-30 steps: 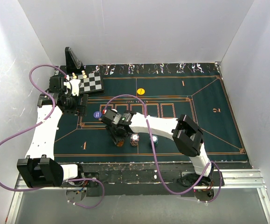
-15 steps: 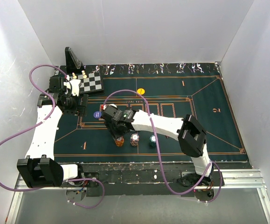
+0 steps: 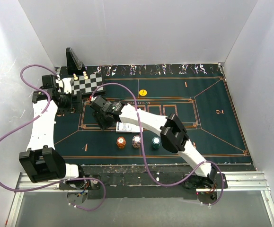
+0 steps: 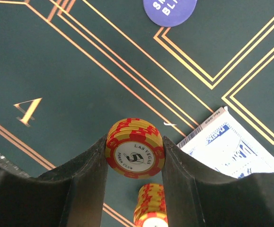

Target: Distribute texas hold em gaming equipment

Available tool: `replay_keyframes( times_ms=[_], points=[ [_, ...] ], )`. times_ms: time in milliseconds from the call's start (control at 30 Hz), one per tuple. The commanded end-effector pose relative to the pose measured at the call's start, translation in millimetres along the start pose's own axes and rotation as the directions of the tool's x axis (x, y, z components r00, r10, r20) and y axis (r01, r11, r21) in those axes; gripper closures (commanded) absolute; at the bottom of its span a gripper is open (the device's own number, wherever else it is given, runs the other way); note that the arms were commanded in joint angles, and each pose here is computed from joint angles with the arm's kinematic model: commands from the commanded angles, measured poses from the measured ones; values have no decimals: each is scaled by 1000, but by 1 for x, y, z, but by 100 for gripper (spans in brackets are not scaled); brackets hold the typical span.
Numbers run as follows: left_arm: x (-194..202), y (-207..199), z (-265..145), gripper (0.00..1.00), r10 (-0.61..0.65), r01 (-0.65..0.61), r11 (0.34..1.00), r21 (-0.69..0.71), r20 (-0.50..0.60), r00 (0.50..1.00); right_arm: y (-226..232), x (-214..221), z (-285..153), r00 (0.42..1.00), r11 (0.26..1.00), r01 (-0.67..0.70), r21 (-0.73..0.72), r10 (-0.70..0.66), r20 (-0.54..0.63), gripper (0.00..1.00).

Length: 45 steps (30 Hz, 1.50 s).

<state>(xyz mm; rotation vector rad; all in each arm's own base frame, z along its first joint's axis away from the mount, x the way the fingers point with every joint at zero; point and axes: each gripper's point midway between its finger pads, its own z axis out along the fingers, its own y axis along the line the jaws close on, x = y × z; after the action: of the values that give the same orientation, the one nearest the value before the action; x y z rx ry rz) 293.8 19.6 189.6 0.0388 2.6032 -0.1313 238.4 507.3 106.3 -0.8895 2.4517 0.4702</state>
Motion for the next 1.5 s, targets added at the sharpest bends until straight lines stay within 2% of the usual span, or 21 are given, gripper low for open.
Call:
replay_keyframes(
  times_ms=[0,333,733,800,967,1100,1200,1467],
  points=[
    [-12,2,-6,2,-32,31,999,24,30,999,4,-22,12,998,998,2,-56,1,56,58],
    [-6,3,-1,2,-19,19,999,30,23,1000,-8,-24,56,997,996,-50,-72,54,53,57],
    [-4,-2,0,2,-11,10,998,56,30,999,-11,-20,84,996,992,-84,-96,87,32,53],
    [-3,-2,1,2,-15,13,998,61,28,999,-11,-18,85,995,991,-91,-103,93,21,49],
    [-1,-5,2,2,-19,17,997,77,24,1000,-12,-15,81,996,990,-93,-104,93,1,34],
    [-2,-6,-2,2,-25,23,997,78,32,999,-12,-25,66,996,991,-84,-103,88,32,27],
    [-2,-7,-6,2,-29,26,997,78,36,999,-11,-40,43,994,992,-76,-100,84,76,26],
    [-1,-9,-17,2,-31,28,997,69,45,999,-6,-79,-55,970,988,-71,-134,100,222,23]
  ],
)
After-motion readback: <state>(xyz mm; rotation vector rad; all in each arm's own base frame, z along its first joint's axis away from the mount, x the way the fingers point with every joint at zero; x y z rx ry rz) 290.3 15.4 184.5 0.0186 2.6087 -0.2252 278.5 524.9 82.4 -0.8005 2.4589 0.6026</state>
